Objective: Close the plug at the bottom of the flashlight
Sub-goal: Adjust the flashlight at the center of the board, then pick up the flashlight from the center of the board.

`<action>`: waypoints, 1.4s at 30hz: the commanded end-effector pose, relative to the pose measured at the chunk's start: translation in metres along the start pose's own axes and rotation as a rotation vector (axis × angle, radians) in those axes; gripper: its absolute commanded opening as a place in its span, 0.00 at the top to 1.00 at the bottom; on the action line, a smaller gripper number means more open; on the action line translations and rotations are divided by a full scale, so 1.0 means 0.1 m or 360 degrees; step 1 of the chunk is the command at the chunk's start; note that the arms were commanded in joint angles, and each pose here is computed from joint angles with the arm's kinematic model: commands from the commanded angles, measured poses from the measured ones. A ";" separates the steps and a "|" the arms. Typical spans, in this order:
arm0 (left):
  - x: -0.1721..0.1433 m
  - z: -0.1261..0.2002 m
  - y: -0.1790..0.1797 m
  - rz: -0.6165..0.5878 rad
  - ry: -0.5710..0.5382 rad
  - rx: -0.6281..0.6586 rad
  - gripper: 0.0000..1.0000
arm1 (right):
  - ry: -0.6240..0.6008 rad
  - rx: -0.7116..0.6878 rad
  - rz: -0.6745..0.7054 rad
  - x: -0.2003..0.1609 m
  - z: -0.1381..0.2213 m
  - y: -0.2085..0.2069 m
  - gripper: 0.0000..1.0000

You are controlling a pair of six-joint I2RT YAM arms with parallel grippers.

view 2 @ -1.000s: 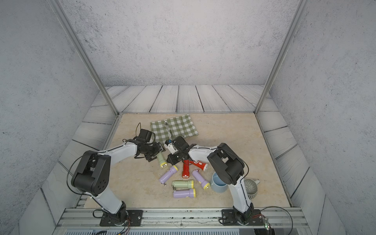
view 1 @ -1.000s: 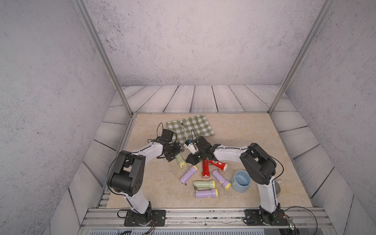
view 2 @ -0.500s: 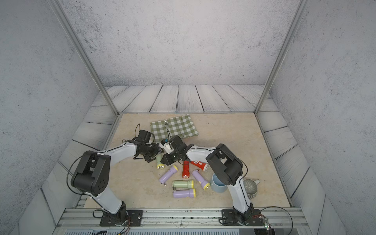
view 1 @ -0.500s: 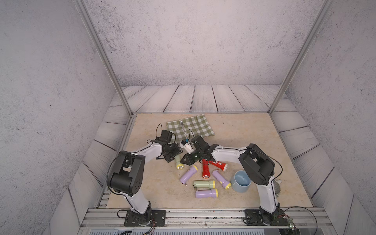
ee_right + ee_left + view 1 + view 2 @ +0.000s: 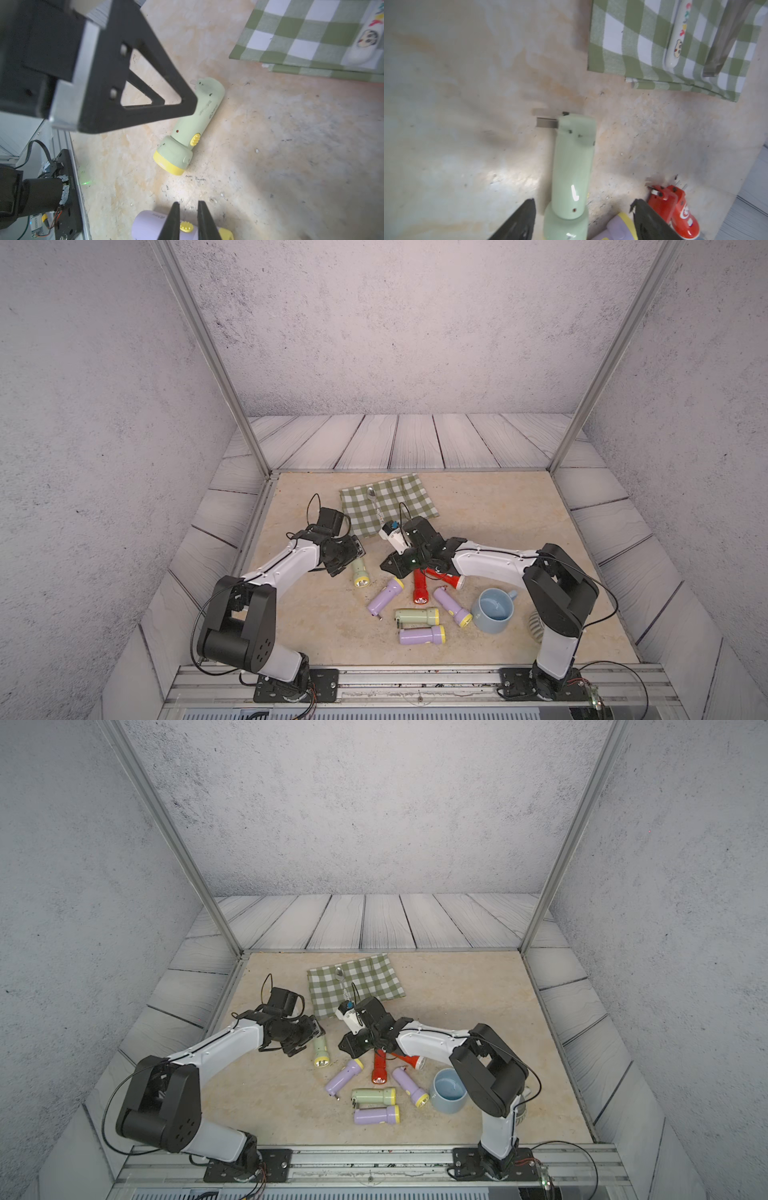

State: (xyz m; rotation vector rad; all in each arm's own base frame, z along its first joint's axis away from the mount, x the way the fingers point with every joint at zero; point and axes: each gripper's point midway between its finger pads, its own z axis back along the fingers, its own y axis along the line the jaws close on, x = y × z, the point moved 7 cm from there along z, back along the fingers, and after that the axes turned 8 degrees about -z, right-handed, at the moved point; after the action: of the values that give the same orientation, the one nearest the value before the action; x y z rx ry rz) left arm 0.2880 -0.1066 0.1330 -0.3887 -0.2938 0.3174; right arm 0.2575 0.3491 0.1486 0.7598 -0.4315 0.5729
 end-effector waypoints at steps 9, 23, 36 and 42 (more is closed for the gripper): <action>0.01 0.04 0.08 -0.0026 -0.0022 0.0242 0.26 | -0.0113 -0.0291 0.0044 -0.21 0.34 -0.16 0.81; 0.04 -0.25 -0.11 -0.0169 0.0079 0.0459 0.39 | -0.0144 -0.0384 0.0060 -0.24 0.39 -0.23 0.81; 0.12 -0.52 -0.14 -0.0251 0.0122 0.0591 0.44 | -0.0127 -0.0408 0.0062 -0.26 0.37 -0.26 0.81; 0.12 -0.58 -0.11 -0.0281 0.0150 0.0625 0.51 | -0.0112 -0.0426 0.0057 -0.27 0.35 -0.29 0.81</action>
State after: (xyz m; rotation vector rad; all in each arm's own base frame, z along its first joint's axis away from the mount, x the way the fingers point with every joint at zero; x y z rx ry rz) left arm 0.3221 -0.1325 0.0890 -0.0283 -0.1770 0.1997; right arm 0.2475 0.2993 0.1419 0.5394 -0.5683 0.5075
